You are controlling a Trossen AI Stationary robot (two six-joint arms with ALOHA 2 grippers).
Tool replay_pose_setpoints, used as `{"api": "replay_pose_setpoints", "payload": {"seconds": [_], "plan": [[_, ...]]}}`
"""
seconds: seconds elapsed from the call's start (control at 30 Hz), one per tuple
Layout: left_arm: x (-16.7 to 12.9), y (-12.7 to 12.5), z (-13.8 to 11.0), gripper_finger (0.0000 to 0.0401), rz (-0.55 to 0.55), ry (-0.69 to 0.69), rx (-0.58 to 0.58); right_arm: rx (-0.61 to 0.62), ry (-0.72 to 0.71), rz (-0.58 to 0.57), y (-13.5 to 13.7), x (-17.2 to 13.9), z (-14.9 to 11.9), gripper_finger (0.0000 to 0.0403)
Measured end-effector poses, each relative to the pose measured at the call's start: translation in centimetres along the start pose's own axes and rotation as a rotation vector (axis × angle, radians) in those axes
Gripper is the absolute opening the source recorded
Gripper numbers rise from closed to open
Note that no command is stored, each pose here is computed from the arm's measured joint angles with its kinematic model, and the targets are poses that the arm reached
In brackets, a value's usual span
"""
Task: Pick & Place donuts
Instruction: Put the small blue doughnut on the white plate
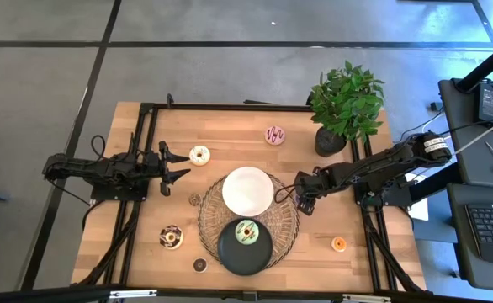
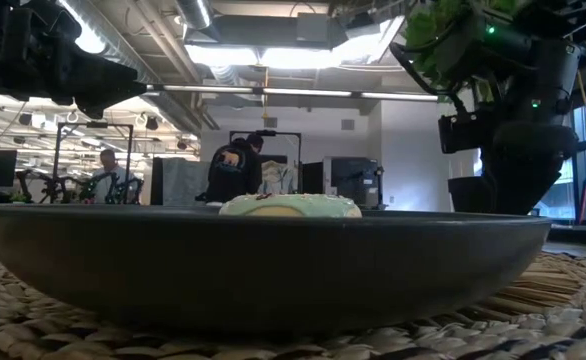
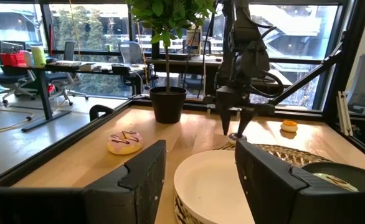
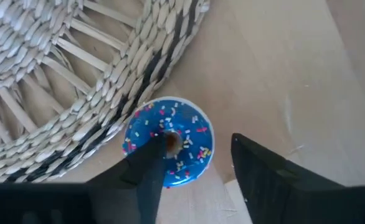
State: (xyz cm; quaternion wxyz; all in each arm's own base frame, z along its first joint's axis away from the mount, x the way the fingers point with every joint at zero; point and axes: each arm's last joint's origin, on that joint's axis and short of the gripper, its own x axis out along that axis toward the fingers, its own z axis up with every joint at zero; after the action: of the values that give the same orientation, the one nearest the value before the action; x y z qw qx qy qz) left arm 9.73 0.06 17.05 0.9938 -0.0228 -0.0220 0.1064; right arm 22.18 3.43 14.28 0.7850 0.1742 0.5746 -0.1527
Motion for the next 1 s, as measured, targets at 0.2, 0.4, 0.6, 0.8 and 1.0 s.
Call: {"api": "replay_pose_setpoints", "payload": {"seconds": [0.2,0.4,0.6,0.8,1.0], "plan": [[0.0,0.0,0.0,0.0188,0.000,0.000,0.000,-0.001,0.011,0.016,0.0,0.0,0.0,0.0100],[0.0,0.0,0.0,0.0188,0.000,0.000,0.000,-0.027,0.016,0.024,0.1,0.0,0.0,0.0039],[0.0,0.0,0.0,0.0189,0.000,0.000,0.000,-0.072,-0.001,0.033,0.6,-0.9,1.0,0.0013],[0.0,0.0,0.0,0.0187,0.000,0.000,0.000,-0.165,-0.181,0.097,2.5,-3.8,4.7,0.0032],[0.0,0.0,0.0,0.0189,0.000,0.000,0.000,-0.265,-0.440,0.147,3.2,-6.3,9.2,0.0038]]}}
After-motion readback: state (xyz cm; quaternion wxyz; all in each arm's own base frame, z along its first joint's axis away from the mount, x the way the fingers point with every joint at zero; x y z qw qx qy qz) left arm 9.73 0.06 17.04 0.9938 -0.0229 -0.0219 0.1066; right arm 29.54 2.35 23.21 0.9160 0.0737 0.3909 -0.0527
